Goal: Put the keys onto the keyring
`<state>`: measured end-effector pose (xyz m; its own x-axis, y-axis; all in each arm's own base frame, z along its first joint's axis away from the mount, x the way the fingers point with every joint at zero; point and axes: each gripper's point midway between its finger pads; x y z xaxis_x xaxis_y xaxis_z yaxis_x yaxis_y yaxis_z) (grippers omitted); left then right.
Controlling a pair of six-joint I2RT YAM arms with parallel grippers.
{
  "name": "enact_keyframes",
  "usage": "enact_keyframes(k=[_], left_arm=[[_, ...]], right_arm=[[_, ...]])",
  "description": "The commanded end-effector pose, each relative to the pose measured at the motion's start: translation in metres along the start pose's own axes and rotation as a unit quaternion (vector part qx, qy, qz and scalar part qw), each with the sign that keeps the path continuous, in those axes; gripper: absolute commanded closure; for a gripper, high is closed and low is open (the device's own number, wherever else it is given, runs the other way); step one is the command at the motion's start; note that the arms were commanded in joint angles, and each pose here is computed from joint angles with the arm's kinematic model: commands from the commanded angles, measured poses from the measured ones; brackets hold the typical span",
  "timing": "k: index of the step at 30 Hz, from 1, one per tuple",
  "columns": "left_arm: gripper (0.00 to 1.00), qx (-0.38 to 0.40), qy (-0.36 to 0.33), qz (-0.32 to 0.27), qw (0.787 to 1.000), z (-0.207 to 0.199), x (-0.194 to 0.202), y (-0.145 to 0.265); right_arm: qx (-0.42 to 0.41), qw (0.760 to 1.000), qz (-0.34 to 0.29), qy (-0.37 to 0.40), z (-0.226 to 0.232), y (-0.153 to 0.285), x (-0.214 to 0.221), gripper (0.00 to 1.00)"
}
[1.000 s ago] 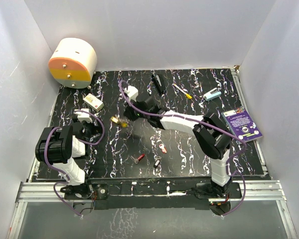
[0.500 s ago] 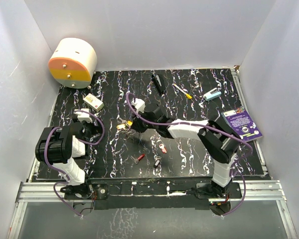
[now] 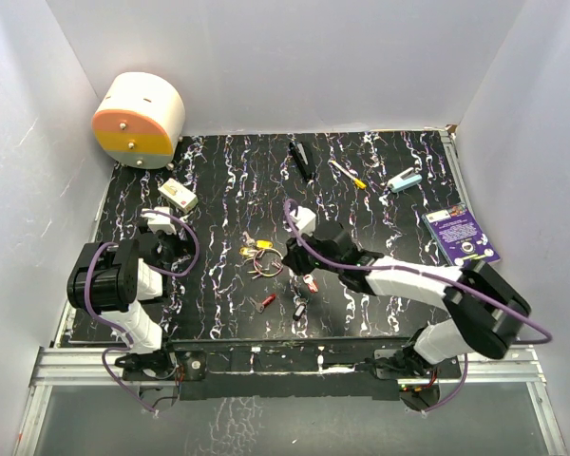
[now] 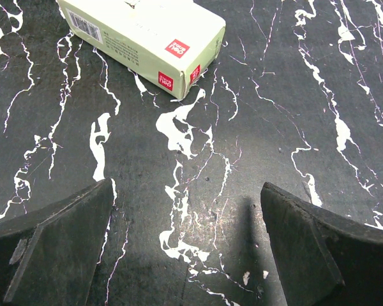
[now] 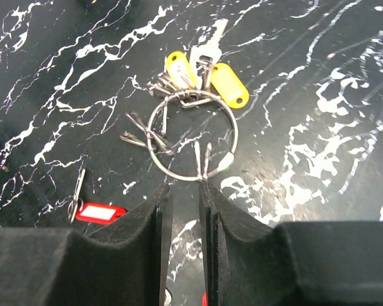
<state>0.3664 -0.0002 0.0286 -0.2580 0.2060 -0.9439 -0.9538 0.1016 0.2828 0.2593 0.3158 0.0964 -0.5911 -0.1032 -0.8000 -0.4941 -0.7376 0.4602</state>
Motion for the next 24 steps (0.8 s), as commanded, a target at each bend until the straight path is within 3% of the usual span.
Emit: enact_keyframes(k=[1,8,15,24], left_arm=[[0.03,0.002,-0.009,-0.022,1.000,0.002,-0.014,-0.004],[0.03,0.002,-0.009,-0.022,1.000,0.002,-0.014,-0.004],[0.03,0.003,-0.009,-0.021,1.000,0.001,-0.014,-0.004],[0.03,0.003,-0.009,-0.021,1.000,0.002,-0.013,-0.004]], right_arm=[[0.027,0.997,-0.064,-0.018,-0.003,0.027,-0.025,0.71],[0.018,0.996,-0.073,-0.037,0.003,0.024,-0.034,0.70],[0.054,0.998,0.022,-0.036,-0.002,-0.027,-0.021,0.70],[0.072,0.995,0.067,0.001,0.002,-0.053,-0.012,0.69]])
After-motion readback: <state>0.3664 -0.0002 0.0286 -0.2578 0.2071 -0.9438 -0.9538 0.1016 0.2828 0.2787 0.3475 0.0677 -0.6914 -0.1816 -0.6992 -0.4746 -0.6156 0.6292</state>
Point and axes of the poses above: each gripper's point midway between its finger pads, its own y axis back along the fingers, its own z axis along the line the jaws close on, x = y × z, and after that the axes turned 14 degrees about -y, right-handed
